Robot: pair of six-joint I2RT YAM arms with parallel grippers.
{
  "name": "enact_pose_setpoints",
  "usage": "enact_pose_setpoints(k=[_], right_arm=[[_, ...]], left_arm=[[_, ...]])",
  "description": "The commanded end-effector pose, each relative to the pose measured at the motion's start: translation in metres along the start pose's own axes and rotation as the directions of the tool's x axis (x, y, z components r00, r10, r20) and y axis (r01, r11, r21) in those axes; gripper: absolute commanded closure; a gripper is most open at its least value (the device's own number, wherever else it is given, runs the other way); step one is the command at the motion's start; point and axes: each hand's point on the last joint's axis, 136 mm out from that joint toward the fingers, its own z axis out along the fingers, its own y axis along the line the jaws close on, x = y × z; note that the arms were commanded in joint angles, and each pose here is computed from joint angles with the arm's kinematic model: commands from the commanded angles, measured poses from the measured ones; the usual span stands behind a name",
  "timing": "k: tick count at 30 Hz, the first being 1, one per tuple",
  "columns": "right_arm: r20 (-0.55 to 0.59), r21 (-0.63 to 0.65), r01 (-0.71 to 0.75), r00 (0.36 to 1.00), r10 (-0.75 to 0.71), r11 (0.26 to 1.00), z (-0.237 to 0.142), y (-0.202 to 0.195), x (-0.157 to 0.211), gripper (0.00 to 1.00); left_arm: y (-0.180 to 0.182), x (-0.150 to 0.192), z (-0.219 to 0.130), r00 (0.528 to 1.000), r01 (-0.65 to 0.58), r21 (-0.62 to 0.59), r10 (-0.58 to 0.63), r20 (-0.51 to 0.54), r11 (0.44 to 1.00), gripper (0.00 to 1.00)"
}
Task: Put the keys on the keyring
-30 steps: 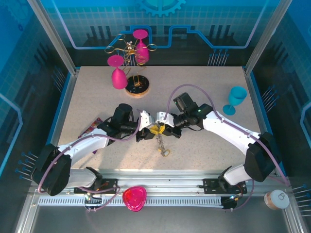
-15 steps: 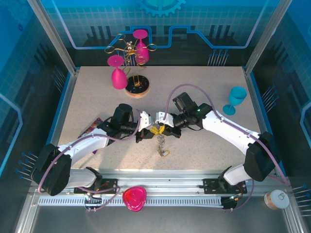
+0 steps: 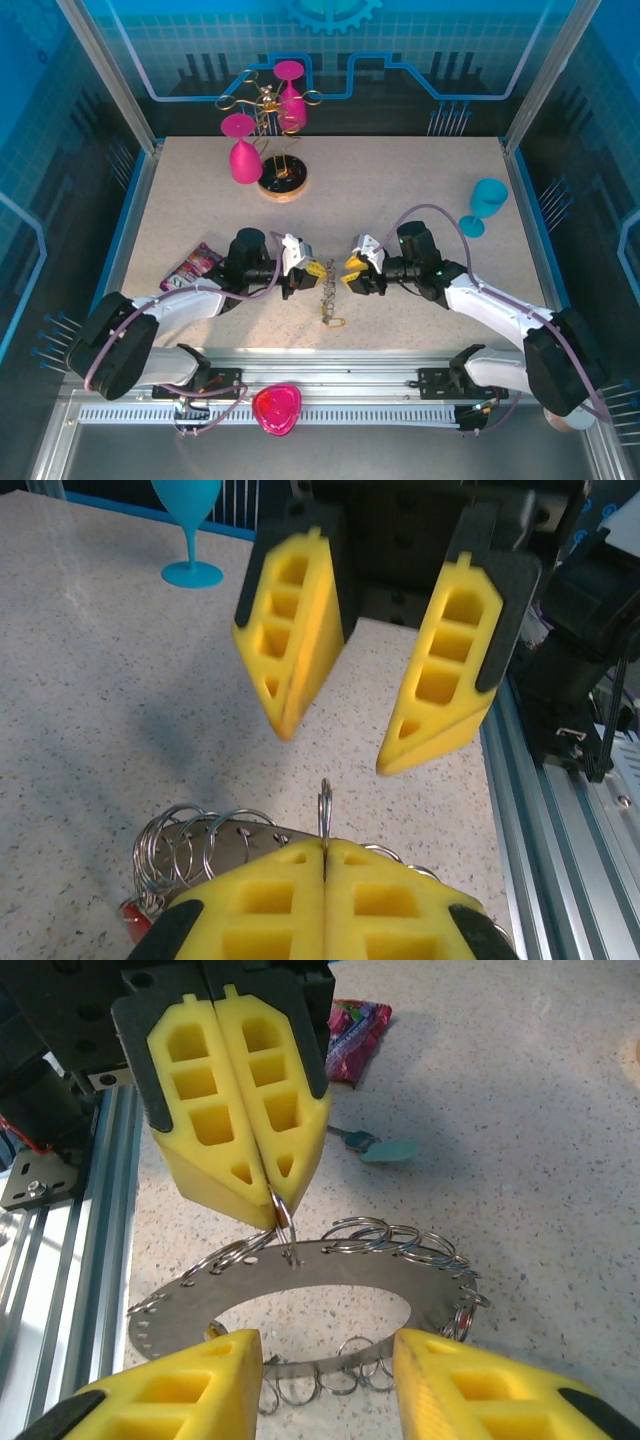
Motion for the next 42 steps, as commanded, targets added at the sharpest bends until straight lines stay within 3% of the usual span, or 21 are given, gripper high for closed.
enact_pose_setpoints(k=[1,15,21,24,27,29,35,42], right_arm=[[0.134,-0.014,0.017,0.991,-0.015,1.0,0.004,-0.002,-0.028,0.62],[0.172,-0.096,0.031,0.985,-0.014,0.995,0.02,0.005,-0.031,0.77],[0.171,-0.124,0.042,0.985,-0.02,0.991,0.024,0.007,-0.032,0.98],[0.159,-0.128,0.059,0.987,-0.039,0.99,0.022,0.008,-0.034,1.0],[0.113,-0.125,0.085,0.991,-0.071,0.989,0.02,0.01,-0.034,1.0],[0.049,-0.124,0.095,0.995,-0.09,0.988,0.019,0.011,-0.029,1.0],[-0.154,-0.14,0.166,0.97,-0.187,0.976,0.017,0.016,-0.022,1.0],[-0.229,-0.176,0.239,0.933,-0.276,0.955,0.016,0.022,-0.034,1.0]], left_arm=[[0.0,-0.013,0.002,0.998,-0.015,-0.001,0.015,0.065,1.0,1.0],[0.0,-0.013,0.002,0.995,0.001,-0.001,0.0,0.097,1.0,1.0],[0.0,-0.014,0.001,0.994,0.002,-0.006,-0.002,0.107,1.0,1.0],[0.003,-0.012,0.0,0.996,0.012,-0.025,-0.01,0.092,1.0,1.0],[0.006,-0.007,-0.002,0.999,0.008,-0.057,-0.005,0.048,0.998,0.77],[0.006,-0.004,-0.004,1.0,-0.008,-0.068,0.008,0.007,0.998,0.72],[0.006,0.0,-0.01,0.995,-0.054,-0.087,0.047,-0.086,0.995,0.71],[0.007,-0.008,-0.01,0.992,-0.086,-0.074,0.078,-0.1,0.994,0.73]])
